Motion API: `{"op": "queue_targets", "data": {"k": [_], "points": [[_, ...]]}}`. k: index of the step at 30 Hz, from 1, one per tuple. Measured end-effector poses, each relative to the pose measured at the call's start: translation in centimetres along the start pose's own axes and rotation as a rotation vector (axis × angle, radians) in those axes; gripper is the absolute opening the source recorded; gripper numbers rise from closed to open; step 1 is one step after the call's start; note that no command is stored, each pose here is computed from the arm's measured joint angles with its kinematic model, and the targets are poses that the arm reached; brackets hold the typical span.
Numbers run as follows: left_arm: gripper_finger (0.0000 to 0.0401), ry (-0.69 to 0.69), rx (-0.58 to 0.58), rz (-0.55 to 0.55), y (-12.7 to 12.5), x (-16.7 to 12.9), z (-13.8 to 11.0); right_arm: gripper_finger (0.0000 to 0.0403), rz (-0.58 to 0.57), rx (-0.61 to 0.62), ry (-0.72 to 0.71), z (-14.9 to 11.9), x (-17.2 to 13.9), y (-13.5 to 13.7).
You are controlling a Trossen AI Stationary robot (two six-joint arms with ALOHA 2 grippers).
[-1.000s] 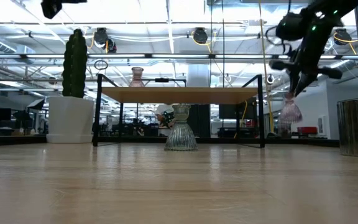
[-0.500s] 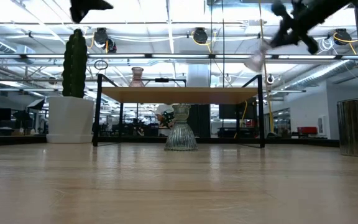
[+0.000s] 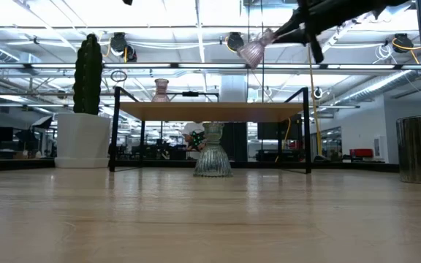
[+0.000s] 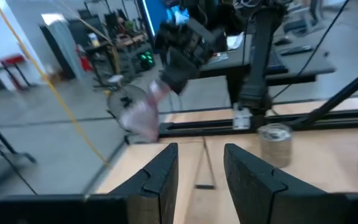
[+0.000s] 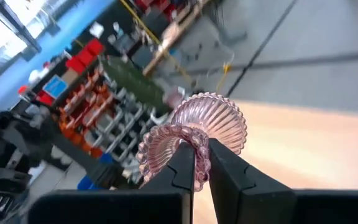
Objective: Pick & Place candle stick holders
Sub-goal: Put the pink candle holder on the shelf
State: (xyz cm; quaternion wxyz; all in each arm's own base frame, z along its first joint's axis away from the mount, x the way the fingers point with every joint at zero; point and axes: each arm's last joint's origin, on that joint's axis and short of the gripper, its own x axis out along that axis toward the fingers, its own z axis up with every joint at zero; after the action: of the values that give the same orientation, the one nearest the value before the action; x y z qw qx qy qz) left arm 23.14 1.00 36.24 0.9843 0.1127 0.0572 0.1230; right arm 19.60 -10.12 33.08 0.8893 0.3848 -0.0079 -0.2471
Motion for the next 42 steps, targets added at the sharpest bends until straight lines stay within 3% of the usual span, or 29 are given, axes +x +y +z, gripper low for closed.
{"op": "queue_targets", "data": {"k": [7, 12, 20, 32, 38, 42], "points": [[0.0131, 0.031, 0.118, 0.037, -1.4, 2.2, -0.9, 0.0017, 0.098, 0.091, 0.103, -1.8, 3.2, 0.4], [0.0131, 0.049, 0.141, 0.072, -1.7, 3.1, -0.8, 0.0017, 0.154, 0.143, 0.165, -2.8, 4.8, 1.0], [0.0131, 0.066, 0.203, 0.072, -2.1, 5.0, -0.2, 0.0017, 0.202, 0.106, 0.217, -3.3, 7.0, 3.2], [0.0132, 0.254, 0.275, 0.158, -2.0, 7.0, 0.9, 0.0017, 0.212, 0.042, 0.294, -2.9, 8.5, 4.8], [0.0135, 0.286, 0.218, 0.177, -1.8, 8.1, 1.0, 0.0017, 0.211, 0.019, 0.293, -3.0, 8.4, 4.9], [0.0161, 0.303, 0.191, 0.186, -1.7, 8.8, 1.1, 0.0017, 0.204, -0.004, 0.286, -3.1, 8.4, 5.0]]}}
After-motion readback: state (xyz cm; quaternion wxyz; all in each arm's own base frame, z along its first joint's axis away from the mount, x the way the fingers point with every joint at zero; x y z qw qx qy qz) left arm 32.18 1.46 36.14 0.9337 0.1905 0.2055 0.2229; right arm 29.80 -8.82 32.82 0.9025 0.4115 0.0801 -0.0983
